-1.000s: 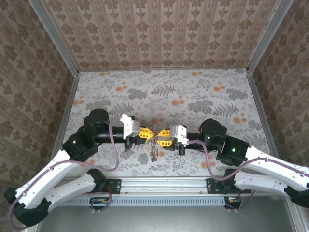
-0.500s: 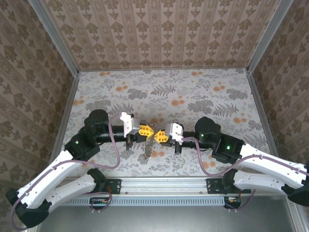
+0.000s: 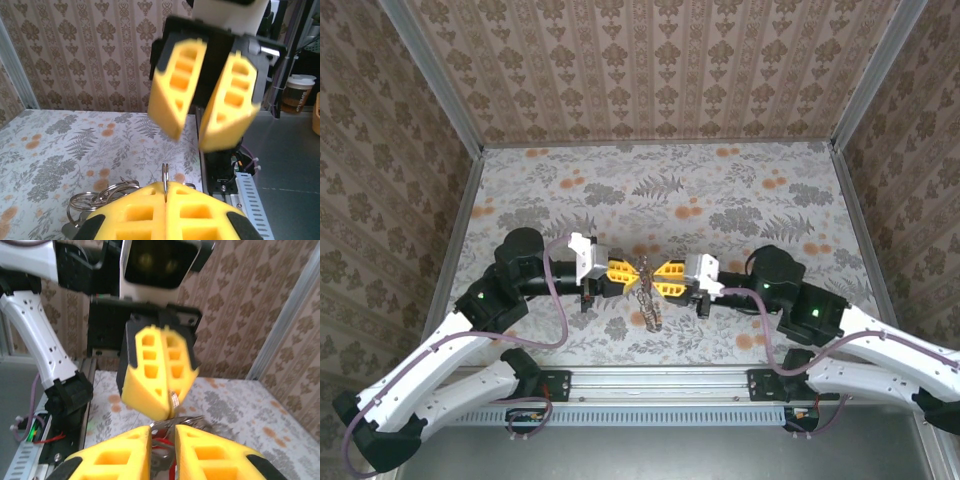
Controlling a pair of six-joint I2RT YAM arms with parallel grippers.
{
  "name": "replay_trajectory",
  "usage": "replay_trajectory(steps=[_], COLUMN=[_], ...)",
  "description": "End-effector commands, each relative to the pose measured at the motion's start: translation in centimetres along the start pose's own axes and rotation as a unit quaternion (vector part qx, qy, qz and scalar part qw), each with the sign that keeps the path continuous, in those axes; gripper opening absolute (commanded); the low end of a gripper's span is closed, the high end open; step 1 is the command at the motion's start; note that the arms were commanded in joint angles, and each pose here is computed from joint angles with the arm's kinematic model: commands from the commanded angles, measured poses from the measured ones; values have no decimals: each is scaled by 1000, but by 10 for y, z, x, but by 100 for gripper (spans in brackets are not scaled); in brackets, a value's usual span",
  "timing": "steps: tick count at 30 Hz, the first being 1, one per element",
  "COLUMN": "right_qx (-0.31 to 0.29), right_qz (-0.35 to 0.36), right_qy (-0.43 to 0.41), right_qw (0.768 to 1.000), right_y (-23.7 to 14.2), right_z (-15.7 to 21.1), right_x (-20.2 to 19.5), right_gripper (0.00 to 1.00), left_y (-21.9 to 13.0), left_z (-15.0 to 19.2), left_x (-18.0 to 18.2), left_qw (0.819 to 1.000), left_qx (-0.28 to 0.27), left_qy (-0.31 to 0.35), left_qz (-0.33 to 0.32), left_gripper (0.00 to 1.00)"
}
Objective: Put the keys on the keyring
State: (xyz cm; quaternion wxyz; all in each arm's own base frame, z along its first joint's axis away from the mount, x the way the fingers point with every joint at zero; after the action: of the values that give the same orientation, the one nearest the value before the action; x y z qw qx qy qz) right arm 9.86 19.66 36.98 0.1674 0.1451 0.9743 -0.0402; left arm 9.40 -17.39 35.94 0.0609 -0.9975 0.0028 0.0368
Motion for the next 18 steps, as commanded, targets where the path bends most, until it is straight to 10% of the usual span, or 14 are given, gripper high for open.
replay_trajectory(steps=[1, 18], right_qx=[-13, 14], right_qz=[25, -28], right_qy=[-2, 14], right_qw=[1000, 999], right_y=[-5, 26], right_z=[-4, 3], right_x=[-4, -3], right_gripper=[22, 21], left_y=[-4, -2], left_z=[-16, -15], left_x=[-9, -9], left_qw=[999, 999], left_qx=[-21, -11], left_qy=[20, 21], left_qz=[33, 46], left_gripper=[0, 0])
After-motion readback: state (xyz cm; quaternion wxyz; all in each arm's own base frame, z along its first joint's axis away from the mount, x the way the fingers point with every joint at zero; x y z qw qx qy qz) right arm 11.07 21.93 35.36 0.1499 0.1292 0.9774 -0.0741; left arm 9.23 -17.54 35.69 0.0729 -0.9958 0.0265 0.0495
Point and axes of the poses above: each hand's point on the last joint's axis, 136 mm out from that joint toward the fingers, its own y axis out along the fingers, its own x axis along the line the jaws close on, z = x × y, the point moved 10 cm from there along -y, back along the fingers, and after that the axes turned 5 degrees about -y, right-handed, at the moved point
